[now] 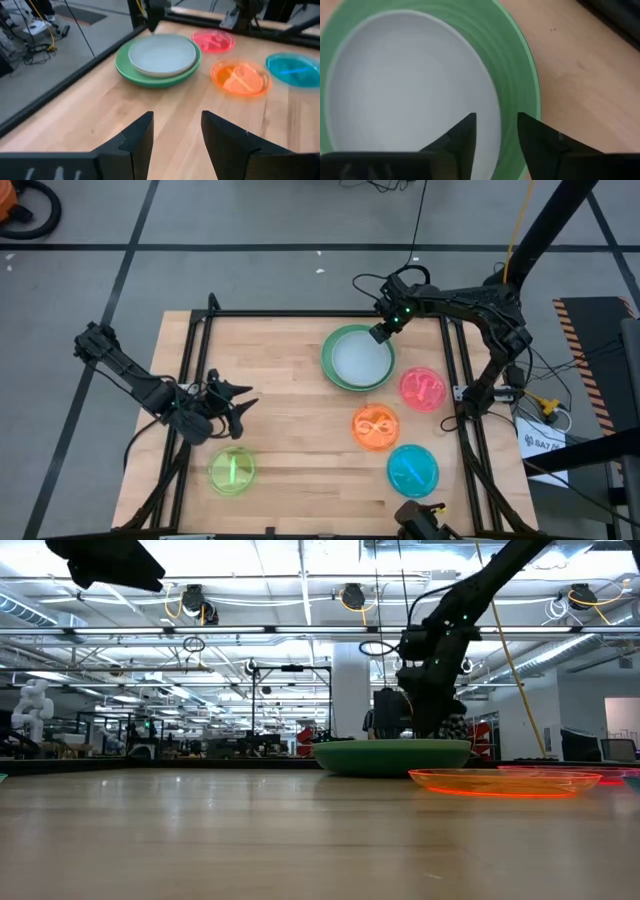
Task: Stack plastic plates
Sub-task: Stack the orange plate on top of the light blue plate
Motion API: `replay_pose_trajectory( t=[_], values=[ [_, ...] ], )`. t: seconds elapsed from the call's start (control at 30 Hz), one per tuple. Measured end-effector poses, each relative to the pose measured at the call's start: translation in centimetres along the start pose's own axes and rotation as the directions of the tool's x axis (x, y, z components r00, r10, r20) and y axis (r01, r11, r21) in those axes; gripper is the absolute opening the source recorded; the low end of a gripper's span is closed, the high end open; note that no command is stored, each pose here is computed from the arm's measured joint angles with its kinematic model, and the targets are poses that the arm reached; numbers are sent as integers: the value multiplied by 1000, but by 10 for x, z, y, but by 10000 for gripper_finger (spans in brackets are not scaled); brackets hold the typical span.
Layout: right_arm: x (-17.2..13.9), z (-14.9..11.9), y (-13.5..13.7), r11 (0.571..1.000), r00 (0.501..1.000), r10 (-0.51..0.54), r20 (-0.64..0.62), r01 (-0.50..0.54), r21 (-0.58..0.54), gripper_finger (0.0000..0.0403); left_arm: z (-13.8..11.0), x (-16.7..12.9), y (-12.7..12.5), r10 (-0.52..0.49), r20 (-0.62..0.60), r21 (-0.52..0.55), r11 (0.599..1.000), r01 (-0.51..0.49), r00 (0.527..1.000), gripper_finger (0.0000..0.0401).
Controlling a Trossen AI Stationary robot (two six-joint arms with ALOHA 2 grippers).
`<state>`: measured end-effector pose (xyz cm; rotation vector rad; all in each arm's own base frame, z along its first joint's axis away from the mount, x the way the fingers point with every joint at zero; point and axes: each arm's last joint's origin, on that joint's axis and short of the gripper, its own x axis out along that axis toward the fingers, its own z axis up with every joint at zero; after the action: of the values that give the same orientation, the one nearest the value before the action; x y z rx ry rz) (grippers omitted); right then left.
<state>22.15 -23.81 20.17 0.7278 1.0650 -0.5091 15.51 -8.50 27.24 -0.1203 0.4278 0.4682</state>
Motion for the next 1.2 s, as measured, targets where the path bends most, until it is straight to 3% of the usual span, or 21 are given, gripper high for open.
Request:
replay_pose_trajectory(
  t=[0.33, 0.57, 0.83, 1.2],
  values=[
    [-56, -29, 56, 1000, 999, -29, 36, 29, -4, 142, -13, 18, -14, 57, -53, 4, 998, -57, 997, 173],
    [-68, -68, 114, 998, 998, -28, -59, 25, -57, 139, -8, 25, -7, 106, -51, 61, 993, -103, 993, 173],
    [-49, -110, 152, 994, 983, -83, -163, 70, -83, 139, 1, 32, 0, 157, -44, 143, 978, -150, 987, 173],
    [17, -187, 128, 970, 912, -176, -371, 225, 92, 139, 3, 33, 2, 168, -43, 194, 968, -157, 985, 173]
  ],
)
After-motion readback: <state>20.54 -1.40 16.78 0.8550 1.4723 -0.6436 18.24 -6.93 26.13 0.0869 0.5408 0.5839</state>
